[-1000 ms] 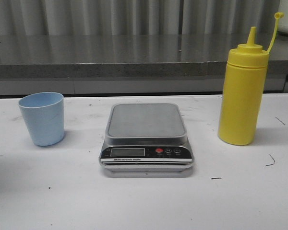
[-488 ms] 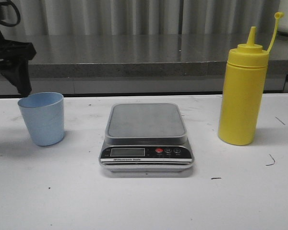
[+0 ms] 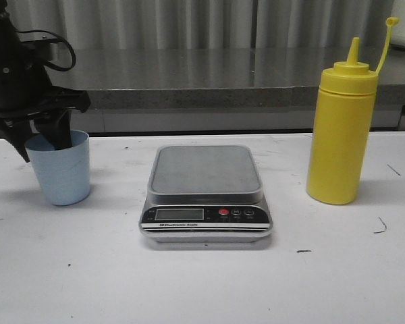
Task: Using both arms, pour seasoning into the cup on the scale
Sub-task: 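Lower the left gripper onto the light blue cup and grasp its rim, then lift the blue cup with the left gripper and carry it over the scale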
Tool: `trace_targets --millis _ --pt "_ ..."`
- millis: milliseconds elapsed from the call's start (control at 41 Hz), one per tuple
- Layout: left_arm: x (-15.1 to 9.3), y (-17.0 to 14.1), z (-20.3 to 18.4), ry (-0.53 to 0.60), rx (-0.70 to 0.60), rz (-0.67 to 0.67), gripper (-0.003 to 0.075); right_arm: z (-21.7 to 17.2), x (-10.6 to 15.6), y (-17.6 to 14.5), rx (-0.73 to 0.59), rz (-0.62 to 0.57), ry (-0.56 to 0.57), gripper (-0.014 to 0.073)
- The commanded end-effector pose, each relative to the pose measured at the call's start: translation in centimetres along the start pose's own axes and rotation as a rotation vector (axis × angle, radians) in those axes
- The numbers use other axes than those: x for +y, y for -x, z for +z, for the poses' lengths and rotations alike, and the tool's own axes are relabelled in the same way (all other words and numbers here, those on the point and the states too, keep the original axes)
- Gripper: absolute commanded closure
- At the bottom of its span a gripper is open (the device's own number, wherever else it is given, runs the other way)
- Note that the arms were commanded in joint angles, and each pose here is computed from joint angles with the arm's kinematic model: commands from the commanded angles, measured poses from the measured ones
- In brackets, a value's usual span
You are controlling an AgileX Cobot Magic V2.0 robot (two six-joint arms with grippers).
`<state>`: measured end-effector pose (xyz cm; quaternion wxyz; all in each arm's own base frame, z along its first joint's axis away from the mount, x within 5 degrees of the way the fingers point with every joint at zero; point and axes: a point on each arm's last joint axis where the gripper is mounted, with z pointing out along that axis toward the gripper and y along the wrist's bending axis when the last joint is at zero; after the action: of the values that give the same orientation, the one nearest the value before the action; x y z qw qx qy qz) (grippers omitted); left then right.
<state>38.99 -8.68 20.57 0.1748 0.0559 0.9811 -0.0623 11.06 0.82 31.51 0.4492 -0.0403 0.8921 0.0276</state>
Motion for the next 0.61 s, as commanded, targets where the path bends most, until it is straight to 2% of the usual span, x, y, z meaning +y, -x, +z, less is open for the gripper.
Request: trace_targets --millis 0,220,415,585 --pt "-0.5 1.2 -2.7 -0.017 -0.105 0.002 0.0515 -0.5 -0.1 1.4 -0.085 -0.011 -0.012 0.0106" --pt "-0.7 1.9 -4.1 -0.019 -0.119 0.009 0.0742 -0.5 -0.1 1.4 -0.085 -0.011 -0.012 0.0106" --pt "-1.4 2.7 -7.4 -0.029 -0.144 0.026 0.074 -0.5 -0.1 1.4 -0.085 -0.011 -0.012 0.0106" --pt "-4.0 3.2 -11.3 -0.072 -0.216 0.083 0.074 -0.5 -0.1 1.4 -0.085 -0.011 -0.012 0.0106"
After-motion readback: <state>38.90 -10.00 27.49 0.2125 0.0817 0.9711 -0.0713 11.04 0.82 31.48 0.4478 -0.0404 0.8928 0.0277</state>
